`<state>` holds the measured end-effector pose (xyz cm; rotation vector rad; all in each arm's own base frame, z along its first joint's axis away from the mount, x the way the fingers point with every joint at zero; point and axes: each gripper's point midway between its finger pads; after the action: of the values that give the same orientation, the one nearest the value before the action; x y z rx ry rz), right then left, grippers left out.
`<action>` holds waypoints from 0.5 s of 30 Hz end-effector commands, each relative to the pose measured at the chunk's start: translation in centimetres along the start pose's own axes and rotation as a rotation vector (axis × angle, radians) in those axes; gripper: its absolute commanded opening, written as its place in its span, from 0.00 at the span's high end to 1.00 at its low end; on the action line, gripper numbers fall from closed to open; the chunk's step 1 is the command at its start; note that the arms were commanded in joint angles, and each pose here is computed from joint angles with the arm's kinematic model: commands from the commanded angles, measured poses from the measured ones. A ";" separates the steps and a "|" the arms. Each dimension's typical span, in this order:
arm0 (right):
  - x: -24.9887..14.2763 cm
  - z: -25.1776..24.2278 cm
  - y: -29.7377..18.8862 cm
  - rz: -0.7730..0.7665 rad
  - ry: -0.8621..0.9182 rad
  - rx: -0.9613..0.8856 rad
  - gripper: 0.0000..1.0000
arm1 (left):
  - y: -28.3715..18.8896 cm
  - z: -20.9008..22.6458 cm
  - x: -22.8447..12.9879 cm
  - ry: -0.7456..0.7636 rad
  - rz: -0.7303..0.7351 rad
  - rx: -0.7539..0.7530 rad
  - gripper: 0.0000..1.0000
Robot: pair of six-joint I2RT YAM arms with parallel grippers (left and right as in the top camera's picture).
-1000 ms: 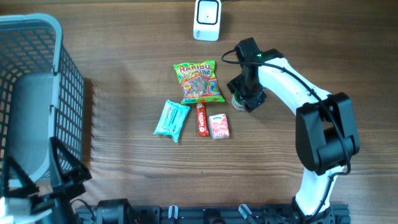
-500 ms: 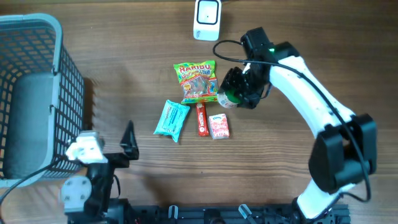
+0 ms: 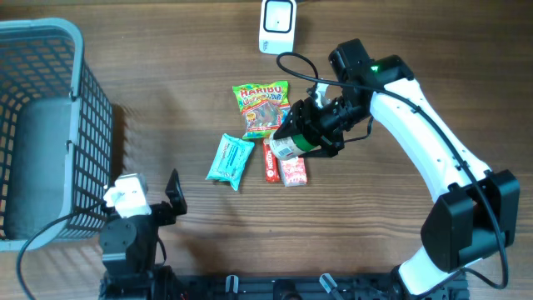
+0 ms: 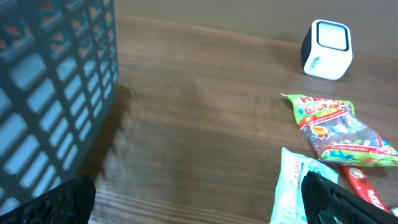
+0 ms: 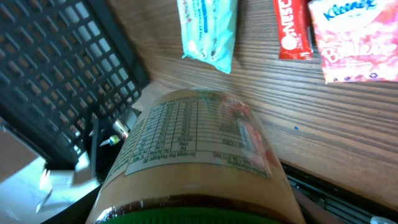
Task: Scan the item barcode
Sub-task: 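Hold the jar label up to the white scanner with the right gripper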
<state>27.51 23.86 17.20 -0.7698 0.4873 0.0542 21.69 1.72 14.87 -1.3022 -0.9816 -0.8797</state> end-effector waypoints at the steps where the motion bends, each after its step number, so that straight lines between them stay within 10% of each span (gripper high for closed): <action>1: -1.1 2.0 -1.3 0.002 -0.126 0.072 0.50 | 1.3 -1.8 -0.7 0.022 -0.044 -0.099 0.00; 15: 7.5 7.2 -4.7 -0.417 -0.493 0.145 0.49 | 2.2 -3.0 -0.6 0.265 -0.131 -0.153 0.00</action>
<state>35.90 24.07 17.96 -0.7216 0.0322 -0.1125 23.95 -0.55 14.07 -1.2279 -0.8699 -1.1773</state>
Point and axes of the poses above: each gripper's point midway between its finger pads, its own y axis out along the fingers, its own z axis along the line the jaws close on, x = y × z, and after that the axes turned 8 degrees about y, right-handed
